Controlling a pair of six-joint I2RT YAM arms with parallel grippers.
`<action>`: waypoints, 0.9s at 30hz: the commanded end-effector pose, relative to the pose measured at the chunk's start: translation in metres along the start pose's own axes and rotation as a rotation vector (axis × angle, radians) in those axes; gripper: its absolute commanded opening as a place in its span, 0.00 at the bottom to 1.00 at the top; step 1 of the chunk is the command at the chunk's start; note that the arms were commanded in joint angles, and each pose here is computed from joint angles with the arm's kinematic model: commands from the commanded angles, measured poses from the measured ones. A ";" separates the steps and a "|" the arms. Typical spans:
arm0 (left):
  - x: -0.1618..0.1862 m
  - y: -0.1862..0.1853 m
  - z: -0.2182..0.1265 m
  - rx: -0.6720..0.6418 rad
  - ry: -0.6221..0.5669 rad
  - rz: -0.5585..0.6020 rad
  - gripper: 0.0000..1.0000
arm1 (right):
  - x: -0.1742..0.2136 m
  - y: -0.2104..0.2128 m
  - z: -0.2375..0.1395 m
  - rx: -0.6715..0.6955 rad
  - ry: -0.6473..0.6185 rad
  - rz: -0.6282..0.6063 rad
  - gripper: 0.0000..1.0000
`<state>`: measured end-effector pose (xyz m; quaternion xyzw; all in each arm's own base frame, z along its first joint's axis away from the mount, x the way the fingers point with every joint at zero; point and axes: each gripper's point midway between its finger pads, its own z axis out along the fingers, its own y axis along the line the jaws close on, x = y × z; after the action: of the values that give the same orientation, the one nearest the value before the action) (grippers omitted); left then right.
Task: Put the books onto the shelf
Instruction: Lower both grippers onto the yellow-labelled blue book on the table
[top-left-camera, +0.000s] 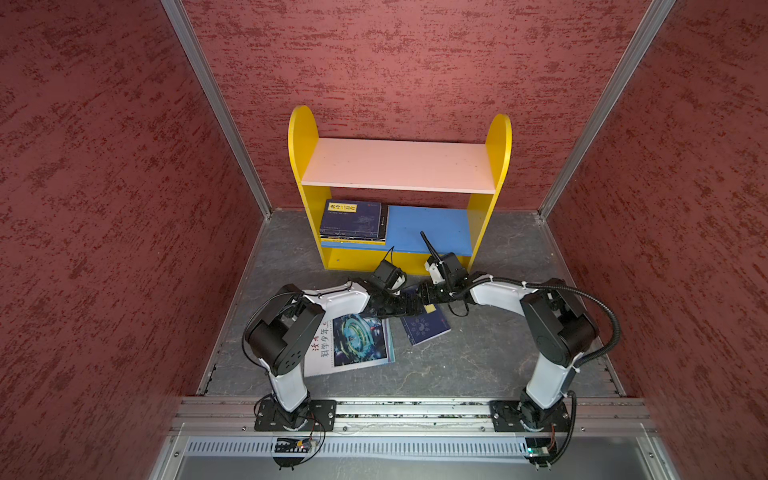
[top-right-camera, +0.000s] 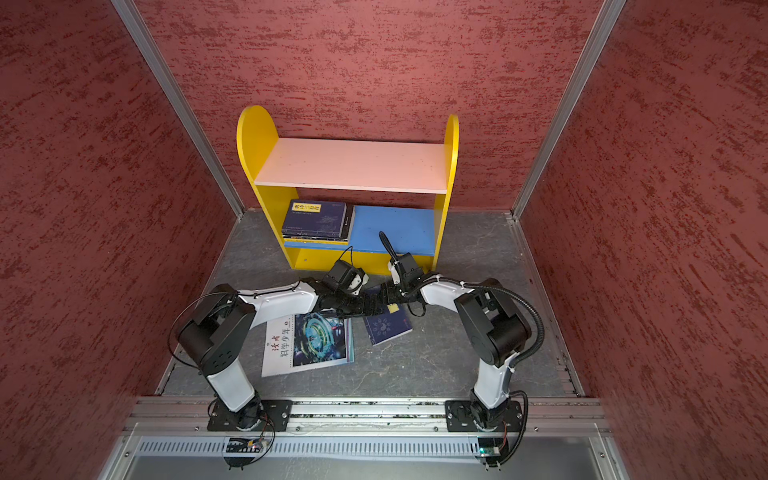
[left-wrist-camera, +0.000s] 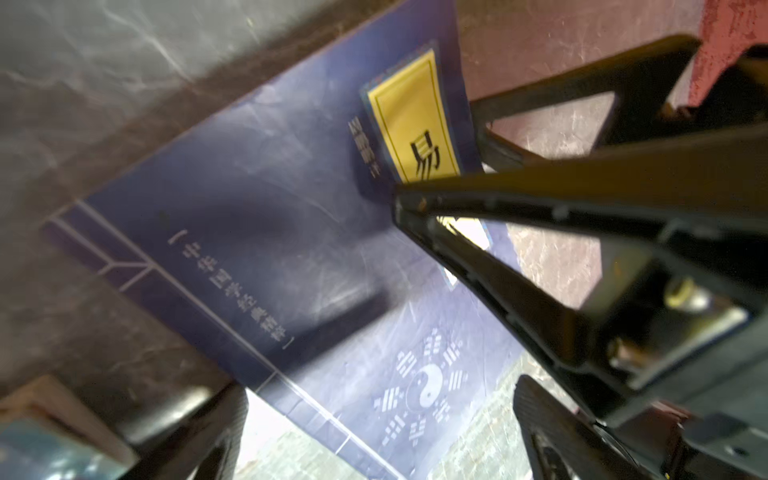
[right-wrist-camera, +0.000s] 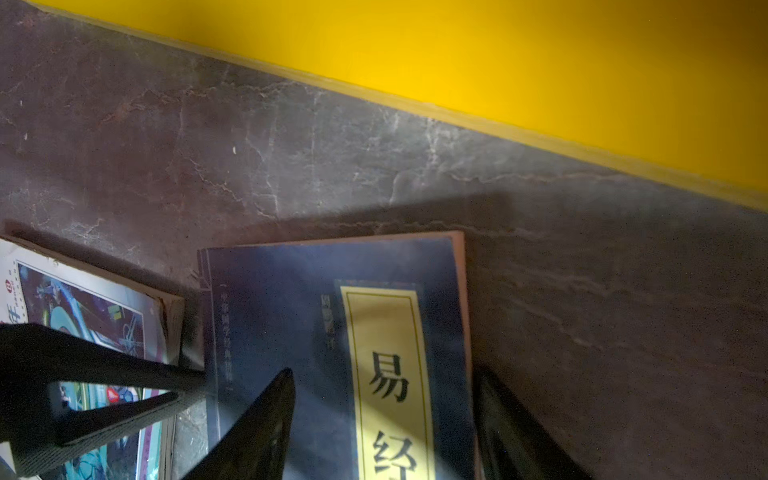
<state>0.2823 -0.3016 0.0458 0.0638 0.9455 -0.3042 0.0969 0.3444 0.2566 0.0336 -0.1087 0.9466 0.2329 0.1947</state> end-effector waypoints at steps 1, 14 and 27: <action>-0.020 -0.005 0.002 0.030 -0.048 0.011 0.99 | 0.032 0.011 -0.001 -0.077 0.118 -0.009 0.67; -0.045 -0.007 -0.011 0.154 -0.134 -0.177 0.97 | 0.037 0.019 -0.011 -0.122 0.098 0.055 0.57; -0.050 -0.018 -0.012 0.224 -0.101 -0.185 0.78 | 0.031 0.018 -0.006 -0.121 0.081 0.091 0.53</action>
<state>0.3163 -0.2808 0.0442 -0.0675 0.9324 -0.3418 0.0961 0.3199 0.2505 0.0324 -0.0749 0.9489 0.2596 0.1630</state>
